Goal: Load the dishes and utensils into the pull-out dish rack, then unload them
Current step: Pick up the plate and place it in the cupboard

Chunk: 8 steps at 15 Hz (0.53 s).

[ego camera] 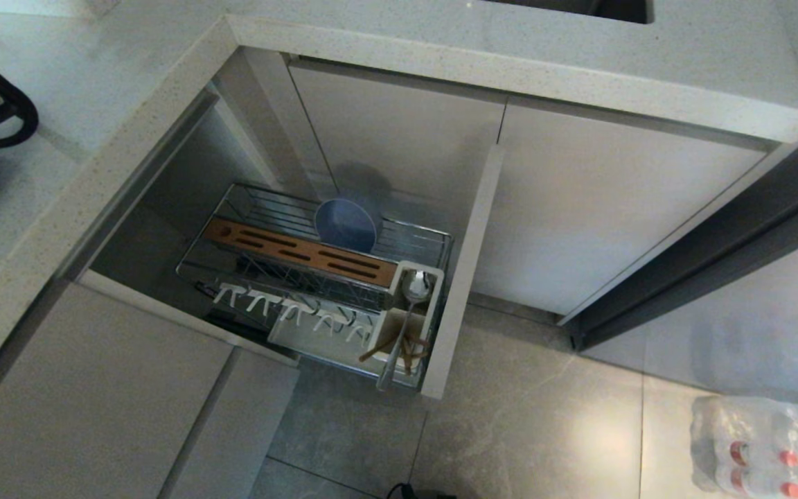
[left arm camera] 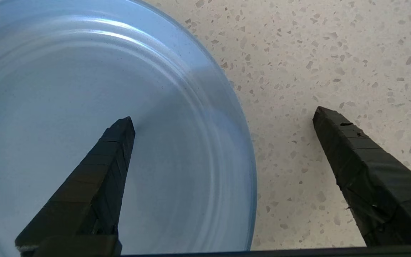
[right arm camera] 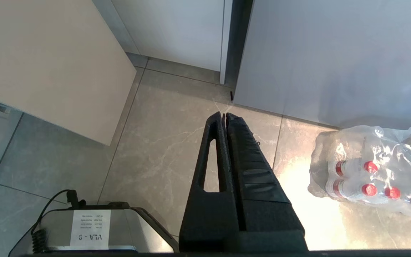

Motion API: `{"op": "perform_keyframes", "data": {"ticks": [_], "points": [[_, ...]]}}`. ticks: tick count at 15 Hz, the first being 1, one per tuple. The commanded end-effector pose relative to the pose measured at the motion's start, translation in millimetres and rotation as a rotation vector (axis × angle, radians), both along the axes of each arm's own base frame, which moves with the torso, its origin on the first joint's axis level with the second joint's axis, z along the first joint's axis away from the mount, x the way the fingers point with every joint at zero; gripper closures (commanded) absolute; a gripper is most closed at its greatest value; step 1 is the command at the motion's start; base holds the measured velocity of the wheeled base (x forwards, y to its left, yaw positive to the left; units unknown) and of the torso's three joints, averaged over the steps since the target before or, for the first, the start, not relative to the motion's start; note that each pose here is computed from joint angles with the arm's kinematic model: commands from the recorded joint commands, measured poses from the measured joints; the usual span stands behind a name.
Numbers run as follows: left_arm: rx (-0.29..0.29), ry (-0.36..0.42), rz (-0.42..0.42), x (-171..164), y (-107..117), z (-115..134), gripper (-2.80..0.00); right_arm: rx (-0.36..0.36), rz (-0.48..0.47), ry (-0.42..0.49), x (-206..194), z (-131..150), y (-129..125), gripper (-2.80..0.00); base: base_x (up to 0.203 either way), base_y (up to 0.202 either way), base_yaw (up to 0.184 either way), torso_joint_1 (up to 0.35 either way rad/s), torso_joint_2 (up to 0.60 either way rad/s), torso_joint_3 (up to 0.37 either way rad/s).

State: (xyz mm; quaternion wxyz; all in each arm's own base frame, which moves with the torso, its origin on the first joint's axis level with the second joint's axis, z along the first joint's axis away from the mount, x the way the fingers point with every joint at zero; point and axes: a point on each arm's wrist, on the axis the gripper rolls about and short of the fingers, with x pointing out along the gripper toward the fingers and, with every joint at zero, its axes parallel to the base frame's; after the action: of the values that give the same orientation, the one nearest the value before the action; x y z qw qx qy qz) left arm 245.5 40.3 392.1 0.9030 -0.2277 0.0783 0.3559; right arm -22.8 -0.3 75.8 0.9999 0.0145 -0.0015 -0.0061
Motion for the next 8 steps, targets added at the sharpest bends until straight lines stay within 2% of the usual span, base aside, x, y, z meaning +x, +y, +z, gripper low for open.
{"op": "perform_keyframes", "data": {"ticks": [1,8], "points": [[-0.002,0.006,0.005,1.2,0.4,-1.4,-2.80,0.000,0.000,0.001,0.1,0.1,0.0,0.00,0.000,0.000,0.000,0.000,0.00,0.000],[-0.002,0.009,0.011,2.1,1.7,-2.1,-2.80,0.000,0.000,0.001,0.1,0.1,0.0,0.00,0.000,0.000,0.000,0.000,0.00,0.000]]}}
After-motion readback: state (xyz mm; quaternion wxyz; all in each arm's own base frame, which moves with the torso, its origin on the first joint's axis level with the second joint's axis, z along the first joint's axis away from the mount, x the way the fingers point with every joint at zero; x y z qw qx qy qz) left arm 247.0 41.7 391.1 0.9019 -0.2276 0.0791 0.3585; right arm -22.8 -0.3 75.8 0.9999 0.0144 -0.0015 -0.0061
